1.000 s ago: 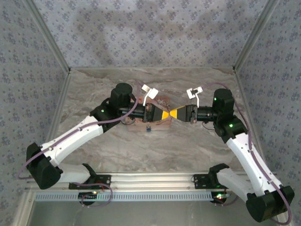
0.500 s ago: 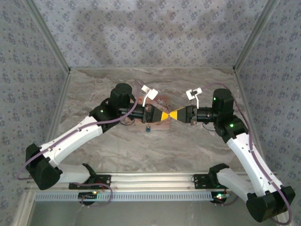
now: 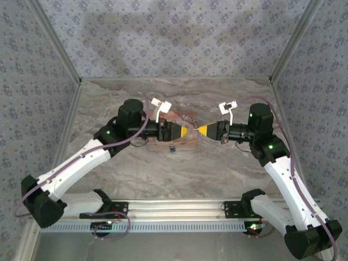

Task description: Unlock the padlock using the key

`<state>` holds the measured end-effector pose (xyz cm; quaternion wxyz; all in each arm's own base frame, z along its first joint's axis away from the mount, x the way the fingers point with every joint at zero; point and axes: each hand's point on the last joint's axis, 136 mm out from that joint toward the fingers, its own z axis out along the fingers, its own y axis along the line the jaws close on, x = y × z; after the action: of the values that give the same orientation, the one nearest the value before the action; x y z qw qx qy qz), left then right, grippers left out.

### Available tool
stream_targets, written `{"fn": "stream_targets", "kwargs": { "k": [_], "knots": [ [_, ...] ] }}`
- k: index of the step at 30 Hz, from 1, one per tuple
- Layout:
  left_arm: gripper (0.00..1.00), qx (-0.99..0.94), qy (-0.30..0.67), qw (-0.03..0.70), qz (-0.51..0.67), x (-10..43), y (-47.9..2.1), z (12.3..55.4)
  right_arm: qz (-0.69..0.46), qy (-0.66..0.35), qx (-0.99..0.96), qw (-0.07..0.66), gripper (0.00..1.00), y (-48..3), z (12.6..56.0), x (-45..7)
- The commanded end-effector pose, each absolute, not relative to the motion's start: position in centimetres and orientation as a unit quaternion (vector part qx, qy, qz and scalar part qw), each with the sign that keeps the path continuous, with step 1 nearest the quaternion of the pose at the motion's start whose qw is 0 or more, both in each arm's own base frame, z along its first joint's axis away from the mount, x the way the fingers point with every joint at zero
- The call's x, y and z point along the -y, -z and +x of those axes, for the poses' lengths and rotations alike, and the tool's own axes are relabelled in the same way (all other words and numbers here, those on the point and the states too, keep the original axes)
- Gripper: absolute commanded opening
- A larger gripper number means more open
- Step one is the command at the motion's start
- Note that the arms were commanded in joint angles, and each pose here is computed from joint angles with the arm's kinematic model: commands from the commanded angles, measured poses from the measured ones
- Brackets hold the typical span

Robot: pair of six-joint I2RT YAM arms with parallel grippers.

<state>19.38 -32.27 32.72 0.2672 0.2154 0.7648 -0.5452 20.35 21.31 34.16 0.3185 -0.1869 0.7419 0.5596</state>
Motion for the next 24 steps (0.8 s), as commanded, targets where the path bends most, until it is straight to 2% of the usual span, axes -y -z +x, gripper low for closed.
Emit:
{"fn": "stream_targets", "kwargs": {
  "k": [1,9,10,11,17,24],
  "knots": [
    [0.66,-0.808,0.49,0.281,0.166,30.1,-29.4,20.2,-0.16,-0.509,-0.768,0.353,0.0,-33.5,22.2,-20.4],
    [0.84,-0.862,0.408,0.282,0.106,28.0,-20.4,20.0,-0.123,-0.388,-0.83,0.381,0.0,-28.9,28.4,-20.2],
    [0.87,-0.866,0.398,0.287,0.1,27.9,-19.4,20.1,-0.126,-0.374,-0.834,0.384,0.0,-28.5,29.2,-20.5],
    [0.98,-0.867,0.394,0.291,0.094,27.8,-18.8,20.3,-0.127,-0.363,-0.839,0.386,0.0,-28.1,30.0,-20.9],
    [0.98,-0.865,0.379,0.324,0.059,27.3,-14.9,21.8,-0.13,-0.288,-0.863,0.393,0.0,-25.4,35.8,-22.7],
    [0.98,-0.819,0.367,0.437,0.061,26.2,-13.9,23.4,-0.123,-0.229,-0.879,0.399,0.0,-23.1,42.7,-24.2]
  ]
}}
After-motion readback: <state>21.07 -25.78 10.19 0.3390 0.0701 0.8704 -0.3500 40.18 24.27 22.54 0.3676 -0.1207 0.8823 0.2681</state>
